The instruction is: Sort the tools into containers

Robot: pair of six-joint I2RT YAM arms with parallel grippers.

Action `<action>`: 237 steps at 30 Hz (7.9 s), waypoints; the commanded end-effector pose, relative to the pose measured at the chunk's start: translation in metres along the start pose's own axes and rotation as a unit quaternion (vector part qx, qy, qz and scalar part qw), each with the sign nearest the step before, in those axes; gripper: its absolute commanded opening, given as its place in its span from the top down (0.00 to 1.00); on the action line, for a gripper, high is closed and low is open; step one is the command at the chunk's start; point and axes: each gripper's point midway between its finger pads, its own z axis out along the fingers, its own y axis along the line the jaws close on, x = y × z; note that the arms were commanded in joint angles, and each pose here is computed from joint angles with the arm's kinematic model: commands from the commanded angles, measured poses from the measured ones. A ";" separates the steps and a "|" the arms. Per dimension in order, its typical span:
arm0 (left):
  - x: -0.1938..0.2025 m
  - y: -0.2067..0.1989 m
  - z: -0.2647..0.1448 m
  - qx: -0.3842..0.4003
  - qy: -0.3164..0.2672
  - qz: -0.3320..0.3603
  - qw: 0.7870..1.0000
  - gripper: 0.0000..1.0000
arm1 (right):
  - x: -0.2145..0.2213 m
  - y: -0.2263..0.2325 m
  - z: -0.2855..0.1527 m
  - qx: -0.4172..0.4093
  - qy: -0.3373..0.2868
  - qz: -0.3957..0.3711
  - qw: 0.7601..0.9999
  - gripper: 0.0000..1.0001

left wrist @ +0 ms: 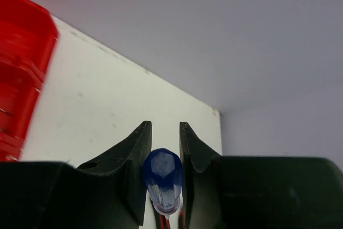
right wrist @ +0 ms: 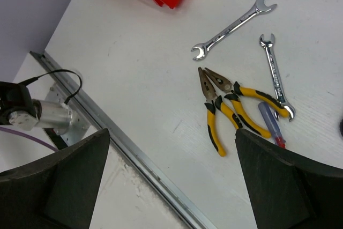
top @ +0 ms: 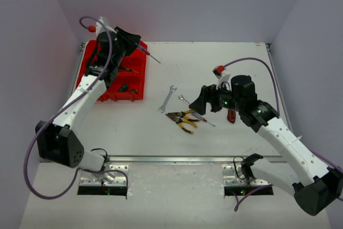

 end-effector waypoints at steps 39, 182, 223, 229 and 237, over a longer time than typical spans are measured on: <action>-0.173 0.138 0.176 -0.108 -0.170 -0.022 0.979 0.02 | 0.105 -0.095 0.045 0.145 0.117 0.029 0.982 0.01; 0.216 -0.076 -0.143 0.277 0.259 0.022 0.925 0.87 | 0.002 0.047 0.036 -0.088 -0.033 0.057 0.994 1.00; -0.100 0.236 0.223 -0.152 -0.121 -0.086 0.977 0.30 | 0.063 -0.035 -0.030 0.102 -0.043 -0.011 0.994 0.01; -0.100 0.229 0.217 -0.148 -0.104 -0.070 0.981 0.18 | 0.063 -0.042 -0.025 0.121 -0.035 -0.011 0.992 0.01; -0.158 0.086 0.107 -0.085 -0.133 -0.002 0.988 0.00 | 0.080 -0.068 0.022 0.167 0.083 -0.039 0.982 0.01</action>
